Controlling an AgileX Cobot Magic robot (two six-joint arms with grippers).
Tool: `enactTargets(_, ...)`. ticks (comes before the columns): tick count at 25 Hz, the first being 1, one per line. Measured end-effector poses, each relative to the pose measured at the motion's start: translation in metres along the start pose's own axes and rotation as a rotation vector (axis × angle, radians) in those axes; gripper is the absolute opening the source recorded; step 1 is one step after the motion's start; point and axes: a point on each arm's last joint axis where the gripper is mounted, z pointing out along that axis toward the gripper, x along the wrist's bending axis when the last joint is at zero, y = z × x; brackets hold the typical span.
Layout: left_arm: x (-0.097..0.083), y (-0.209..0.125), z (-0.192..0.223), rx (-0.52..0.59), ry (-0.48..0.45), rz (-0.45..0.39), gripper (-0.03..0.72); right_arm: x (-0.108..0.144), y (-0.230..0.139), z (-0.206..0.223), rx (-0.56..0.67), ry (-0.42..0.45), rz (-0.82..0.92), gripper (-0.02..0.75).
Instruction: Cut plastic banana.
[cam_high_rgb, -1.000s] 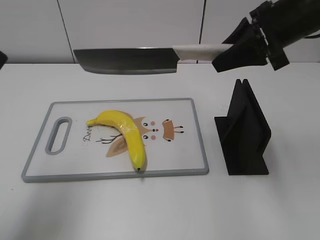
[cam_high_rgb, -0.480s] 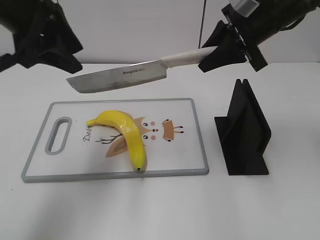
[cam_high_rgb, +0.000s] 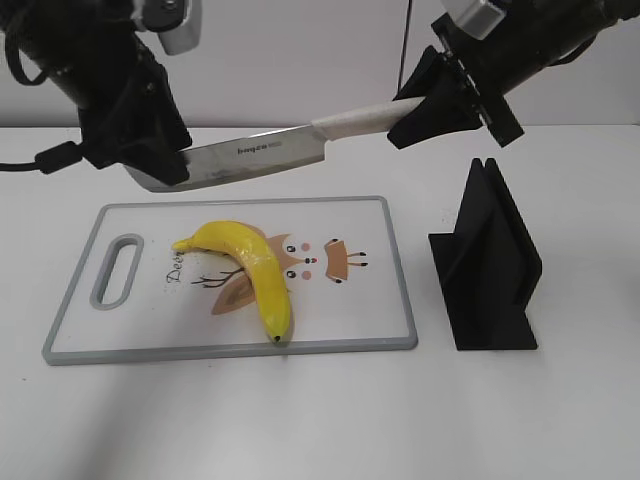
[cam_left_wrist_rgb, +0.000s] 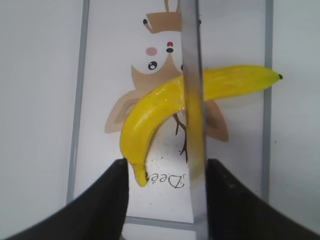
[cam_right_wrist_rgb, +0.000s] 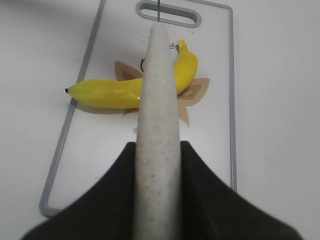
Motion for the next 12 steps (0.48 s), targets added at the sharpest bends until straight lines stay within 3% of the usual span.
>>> enactTargets(2, 0.0019, -0.0025, 0.0047, 0.013, 0.001, -0.011, 0.427, 0.0, 0.0, 0.0, 0.0, 0.0, 0.0, 0.176)
enactTargets(4, 0.0029, -0.0041, 0.0087, 0.016, -0.005, -0.03, 0.324, -0.0005, 0.0001, -0.0001, 0.001, -0.005, 0.0, 0.176)
enactTargets(8, 0.0049, -0.0044, 0.0093, 0.018, 0.014, -0.041, 0.041, -0.0029, -0.0001, 0.0004, -0.004, -0.028, 0.008, 0.176)
enactTargets(12, 0.0074, -0.0059, 0.0093, 0.035, 0.044, -0.104, -0.019, -0.0059, -0.0075, 0.0074, -0.014, -0.027, 0.048, 0.176)
